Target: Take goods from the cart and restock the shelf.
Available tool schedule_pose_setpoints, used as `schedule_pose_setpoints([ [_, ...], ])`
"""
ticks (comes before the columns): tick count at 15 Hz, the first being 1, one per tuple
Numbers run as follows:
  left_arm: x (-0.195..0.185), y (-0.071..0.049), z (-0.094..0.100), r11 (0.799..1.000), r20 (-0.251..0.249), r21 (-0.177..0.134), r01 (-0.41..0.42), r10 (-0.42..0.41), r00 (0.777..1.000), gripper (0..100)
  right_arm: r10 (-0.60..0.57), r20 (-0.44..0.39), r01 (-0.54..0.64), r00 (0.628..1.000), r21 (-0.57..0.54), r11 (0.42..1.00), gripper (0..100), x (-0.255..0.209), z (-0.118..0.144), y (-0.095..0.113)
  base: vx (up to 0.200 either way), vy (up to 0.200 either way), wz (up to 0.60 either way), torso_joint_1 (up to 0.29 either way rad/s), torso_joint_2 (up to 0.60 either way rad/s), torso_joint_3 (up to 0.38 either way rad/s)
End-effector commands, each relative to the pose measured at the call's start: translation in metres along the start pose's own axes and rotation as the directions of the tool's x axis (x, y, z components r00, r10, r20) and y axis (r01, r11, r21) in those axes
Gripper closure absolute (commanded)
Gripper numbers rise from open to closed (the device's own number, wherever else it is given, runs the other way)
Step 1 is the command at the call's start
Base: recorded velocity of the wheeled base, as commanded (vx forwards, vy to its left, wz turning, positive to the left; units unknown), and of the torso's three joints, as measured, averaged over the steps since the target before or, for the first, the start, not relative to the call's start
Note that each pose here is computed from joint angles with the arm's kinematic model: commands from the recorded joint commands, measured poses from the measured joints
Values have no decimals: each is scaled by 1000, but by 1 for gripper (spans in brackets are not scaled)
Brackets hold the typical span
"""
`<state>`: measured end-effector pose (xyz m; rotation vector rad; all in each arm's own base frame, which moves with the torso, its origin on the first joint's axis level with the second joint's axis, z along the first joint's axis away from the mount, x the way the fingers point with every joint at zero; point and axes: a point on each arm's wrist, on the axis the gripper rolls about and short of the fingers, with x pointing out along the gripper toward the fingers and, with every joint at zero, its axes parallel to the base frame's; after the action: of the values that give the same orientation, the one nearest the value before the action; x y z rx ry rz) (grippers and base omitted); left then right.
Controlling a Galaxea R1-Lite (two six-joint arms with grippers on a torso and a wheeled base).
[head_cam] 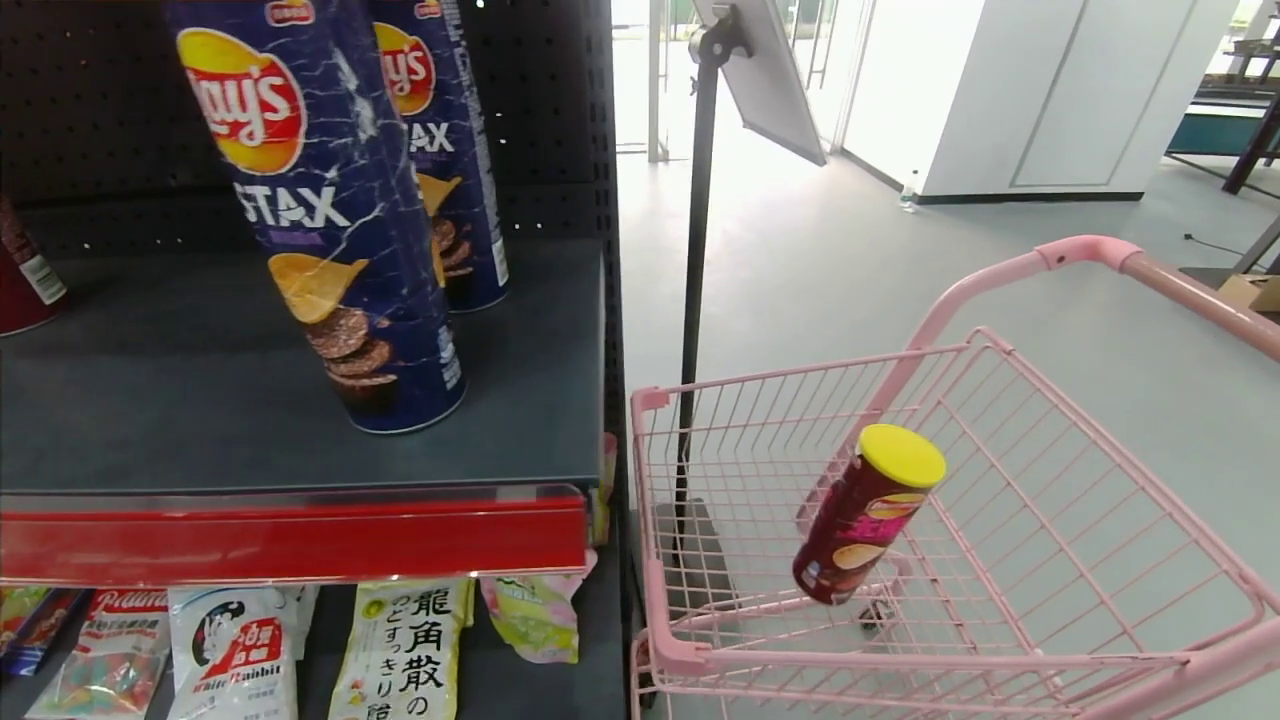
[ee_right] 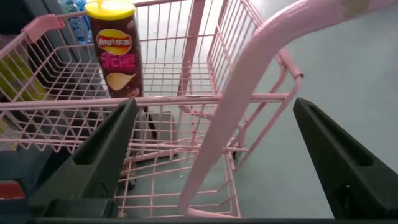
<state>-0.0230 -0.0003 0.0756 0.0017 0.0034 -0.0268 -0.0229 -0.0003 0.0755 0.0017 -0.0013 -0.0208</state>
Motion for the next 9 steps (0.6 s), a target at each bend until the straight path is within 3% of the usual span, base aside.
schedule_pose_setpoints([
  [1, 0, 0, 0, 1000, 0, 0, -1, 1, 1000, 0, -1, -1, 1, 1000, 0, 1000, 0, 0, 0, 0, 0, 200, 0, 2, 2, 12],
  [3, 0, 0, 0, 1000, 0, 0, -1, 1, 1000, 0, 1, -1, -1, 1000, 0, 1000, 0, 0, 0, 0, 0, 200, 0, 2, 7, 2],
  [9, 0, 0, 0, 1000, 0, 0, 1, -1, 1000, 0, -1, -1, 1, 1000, 1, 1000, 0, 0, 0, 0, 0, 0, 0, 0, 0, 0],
])
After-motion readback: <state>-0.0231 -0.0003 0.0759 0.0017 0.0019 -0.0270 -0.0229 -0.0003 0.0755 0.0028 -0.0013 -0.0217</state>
